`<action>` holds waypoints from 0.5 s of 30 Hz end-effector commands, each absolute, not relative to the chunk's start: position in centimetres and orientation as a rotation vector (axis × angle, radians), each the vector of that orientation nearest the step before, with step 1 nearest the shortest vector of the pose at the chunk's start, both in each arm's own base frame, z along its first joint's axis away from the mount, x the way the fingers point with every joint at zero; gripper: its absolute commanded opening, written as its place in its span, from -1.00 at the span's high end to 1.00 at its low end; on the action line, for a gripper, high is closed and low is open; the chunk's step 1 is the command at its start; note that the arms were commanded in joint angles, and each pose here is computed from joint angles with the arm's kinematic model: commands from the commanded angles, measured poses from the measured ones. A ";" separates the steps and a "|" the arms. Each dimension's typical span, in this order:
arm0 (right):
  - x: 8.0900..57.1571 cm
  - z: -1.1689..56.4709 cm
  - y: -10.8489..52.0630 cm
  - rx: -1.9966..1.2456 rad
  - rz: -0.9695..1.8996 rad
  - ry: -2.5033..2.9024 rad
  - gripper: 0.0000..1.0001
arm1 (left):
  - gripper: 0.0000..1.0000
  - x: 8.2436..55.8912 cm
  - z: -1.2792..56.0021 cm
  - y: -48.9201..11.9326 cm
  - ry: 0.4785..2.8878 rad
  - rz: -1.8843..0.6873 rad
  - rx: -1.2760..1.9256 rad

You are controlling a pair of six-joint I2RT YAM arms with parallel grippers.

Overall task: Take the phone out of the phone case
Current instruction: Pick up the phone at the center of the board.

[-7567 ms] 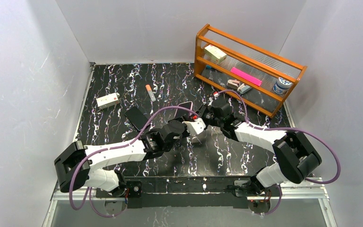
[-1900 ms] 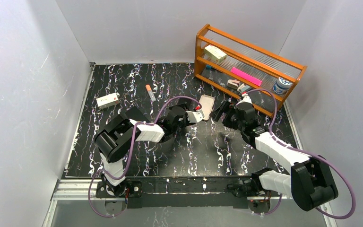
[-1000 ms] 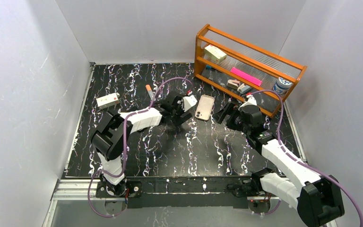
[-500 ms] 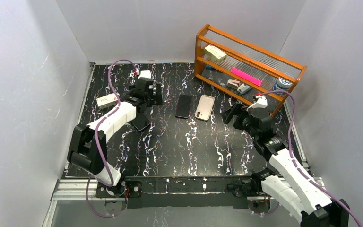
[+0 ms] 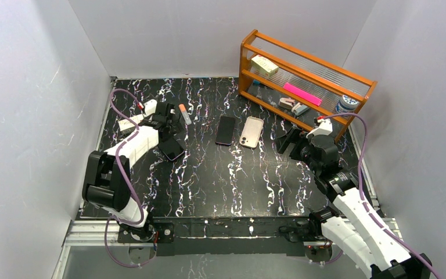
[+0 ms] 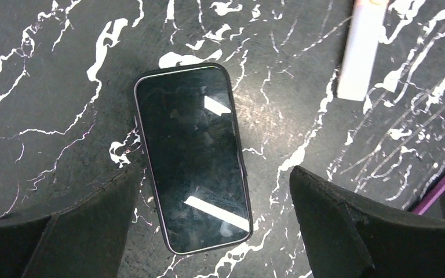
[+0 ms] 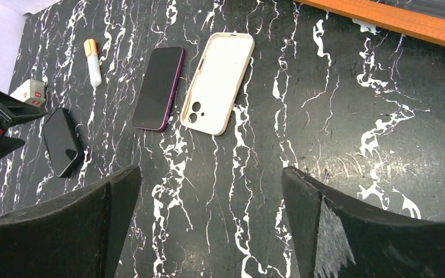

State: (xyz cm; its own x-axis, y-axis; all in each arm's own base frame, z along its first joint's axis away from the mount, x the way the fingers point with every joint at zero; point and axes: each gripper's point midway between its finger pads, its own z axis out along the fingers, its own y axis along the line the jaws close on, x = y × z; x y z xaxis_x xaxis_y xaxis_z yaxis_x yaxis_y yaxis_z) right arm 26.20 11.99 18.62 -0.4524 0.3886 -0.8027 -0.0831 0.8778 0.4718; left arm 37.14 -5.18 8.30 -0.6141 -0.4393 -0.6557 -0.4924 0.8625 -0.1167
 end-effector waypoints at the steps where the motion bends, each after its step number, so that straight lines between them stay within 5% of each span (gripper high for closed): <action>1: 26.6 19.7 11.4 0.226 0.525 1.929 -0.97 | -0.96 36.9 7.5 -3.4 2.287 0.213 -0.803; 15: 26.8 19.0 11.8 0.212 0.532 1.940 -0.97 | -0.96 37.1 3.9 -3.5 2.356 0.286 -0.822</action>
